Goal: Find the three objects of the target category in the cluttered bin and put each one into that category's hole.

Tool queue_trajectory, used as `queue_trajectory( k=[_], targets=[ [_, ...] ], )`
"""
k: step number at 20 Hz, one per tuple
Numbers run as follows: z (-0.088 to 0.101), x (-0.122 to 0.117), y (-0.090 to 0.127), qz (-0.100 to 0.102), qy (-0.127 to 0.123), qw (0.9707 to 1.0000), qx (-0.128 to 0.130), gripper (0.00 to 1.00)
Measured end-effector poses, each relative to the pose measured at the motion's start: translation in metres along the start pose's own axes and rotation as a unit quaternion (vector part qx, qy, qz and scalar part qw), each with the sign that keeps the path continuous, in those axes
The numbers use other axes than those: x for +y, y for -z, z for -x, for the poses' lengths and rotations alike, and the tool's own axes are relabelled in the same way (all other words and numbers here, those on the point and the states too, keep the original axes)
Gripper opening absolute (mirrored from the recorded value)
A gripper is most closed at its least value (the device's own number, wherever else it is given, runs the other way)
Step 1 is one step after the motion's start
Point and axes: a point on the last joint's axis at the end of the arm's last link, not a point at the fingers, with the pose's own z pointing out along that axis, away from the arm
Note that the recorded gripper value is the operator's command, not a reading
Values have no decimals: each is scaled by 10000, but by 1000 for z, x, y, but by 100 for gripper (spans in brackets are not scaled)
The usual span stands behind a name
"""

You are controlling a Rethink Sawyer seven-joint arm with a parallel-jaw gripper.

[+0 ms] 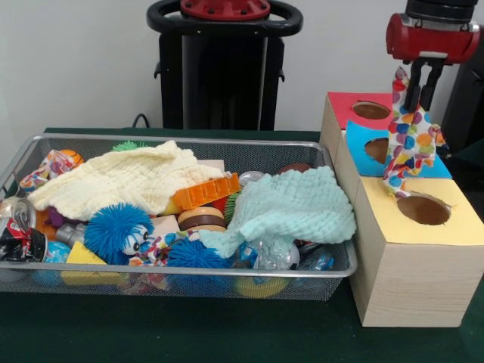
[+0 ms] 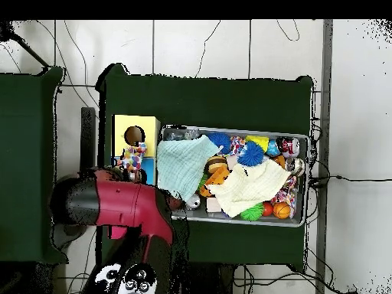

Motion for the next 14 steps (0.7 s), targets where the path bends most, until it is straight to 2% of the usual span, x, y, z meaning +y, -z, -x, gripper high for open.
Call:
queue_trajectory(
  k=[5, 14],
  targets=[
    [2, 5, 5, -35, 61, 9999, -78, 0],
    [18, 21, 23, -32, 73, 9993, -357, 0]
  ],
)
